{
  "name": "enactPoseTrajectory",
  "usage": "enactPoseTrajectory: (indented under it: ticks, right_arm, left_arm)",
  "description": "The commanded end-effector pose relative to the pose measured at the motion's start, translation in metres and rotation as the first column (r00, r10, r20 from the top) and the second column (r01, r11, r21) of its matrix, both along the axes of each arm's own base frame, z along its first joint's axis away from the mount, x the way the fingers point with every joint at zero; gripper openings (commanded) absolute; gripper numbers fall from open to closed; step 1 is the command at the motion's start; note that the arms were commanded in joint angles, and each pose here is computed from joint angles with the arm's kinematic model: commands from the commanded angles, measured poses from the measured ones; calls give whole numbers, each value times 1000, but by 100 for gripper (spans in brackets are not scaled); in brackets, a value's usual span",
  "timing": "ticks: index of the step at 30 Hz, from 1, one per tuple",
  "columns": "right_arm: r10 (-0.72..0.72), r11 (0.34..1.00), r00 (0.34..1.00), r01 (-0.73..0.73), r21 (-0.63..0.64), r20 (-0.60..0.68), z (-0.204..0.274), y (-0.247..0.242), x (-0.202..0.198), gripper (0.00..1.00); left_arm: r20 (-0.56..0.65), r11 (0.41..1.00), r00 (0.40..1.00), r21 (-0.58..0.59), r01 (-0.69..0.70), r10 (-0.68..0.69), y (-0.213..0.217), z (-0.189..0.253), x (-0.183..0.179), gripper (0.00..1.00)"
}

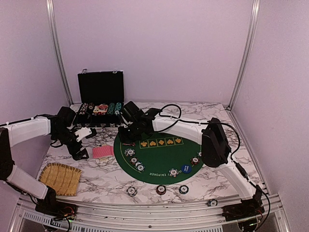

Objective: Distribute texas hold em gaming equipment

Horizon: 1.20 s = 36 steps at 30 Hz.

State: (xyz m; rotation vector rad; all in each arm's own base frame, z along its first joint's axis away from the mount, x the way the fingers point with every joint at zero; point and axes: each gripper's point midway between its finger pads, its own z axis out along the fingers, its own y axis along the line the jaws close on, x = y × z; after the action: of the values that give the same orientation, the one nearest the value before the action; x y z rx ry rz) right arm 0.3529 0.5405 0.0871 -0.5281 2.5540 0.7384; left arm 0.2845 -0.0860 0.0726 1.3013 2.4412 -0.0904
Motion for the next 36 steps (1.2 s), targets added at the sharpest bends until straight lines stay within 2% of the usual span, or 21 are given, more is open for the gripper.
enactPoseTrajectory:
  ticks: [1, 36]
  right_arm:
    - [6, 1000, 1000, -6, 20, -10, -16, 15, -7, 11]
    - [69, 995, 995, -63, 79, -67, -61, 43, -19, 9]
  left_arm:
    - [-26, 999, 999, -4, 45, -45, -5, -12, -8, 99]
    - [-55, 996, 995, 17, 85, -84, -26, -40, 2, 99]
